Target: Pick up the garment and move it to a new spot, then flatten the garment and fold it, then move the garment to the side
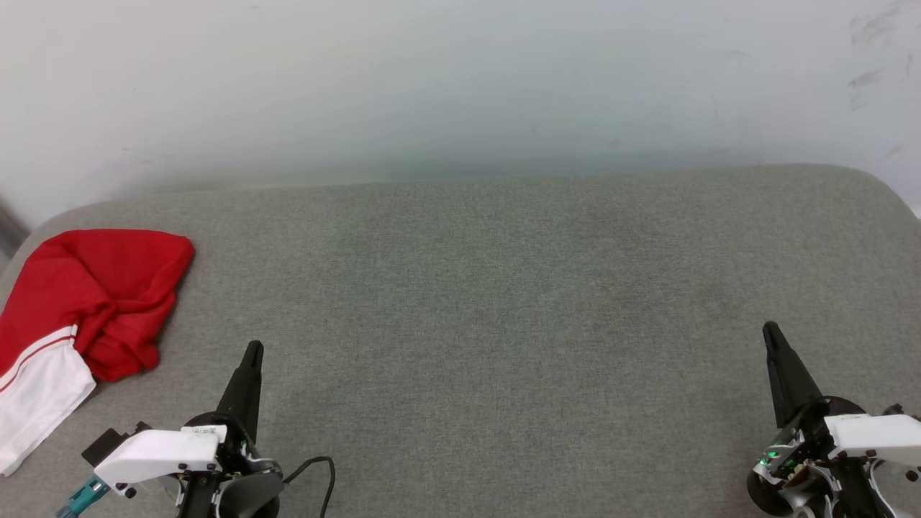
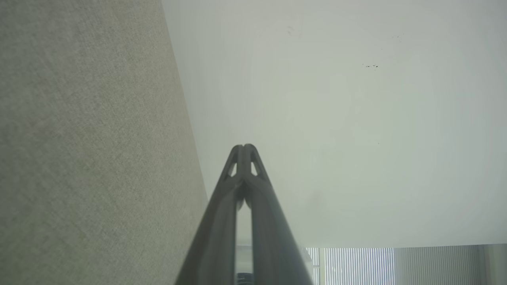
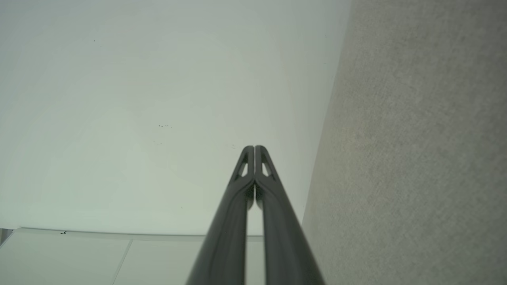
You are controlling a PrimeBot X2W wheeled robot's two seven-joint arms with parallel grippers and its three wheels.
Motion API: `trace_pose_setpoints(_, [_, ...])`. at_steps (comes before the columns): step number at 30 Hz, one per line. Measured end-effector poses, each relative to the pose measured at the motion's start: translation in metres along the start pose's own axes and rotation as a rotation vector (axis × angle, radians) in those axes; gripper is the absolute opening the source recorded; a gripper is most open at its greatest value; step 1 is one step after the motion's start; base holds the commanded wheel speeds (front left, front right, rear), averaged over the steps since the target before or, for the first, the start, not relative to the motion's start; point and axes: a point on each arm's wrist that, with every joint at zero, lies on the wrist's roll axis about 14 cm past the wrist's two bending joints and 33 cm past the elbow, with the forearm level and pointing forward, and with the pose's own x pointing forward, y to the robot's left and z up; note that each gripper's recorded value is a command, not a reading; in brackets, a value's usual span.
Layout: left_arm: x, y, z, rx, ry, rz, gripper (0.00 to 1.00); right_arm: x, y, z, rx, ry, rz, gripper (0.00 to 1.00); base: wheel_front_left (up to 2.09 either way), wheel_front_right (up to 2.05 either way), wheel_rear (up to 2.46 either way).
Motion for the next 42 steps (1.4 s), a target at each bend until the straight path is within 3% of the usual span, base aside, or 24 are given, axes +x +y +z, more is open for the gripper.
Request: trace_pose_setpoints(42, [0.0000,0.0000,0.0000,0.000,0.000,0.000,0.00,0.0000,0.0000,-0.0001,0.000,0.000,0.000,0.00,0.00,0.00,0.00])
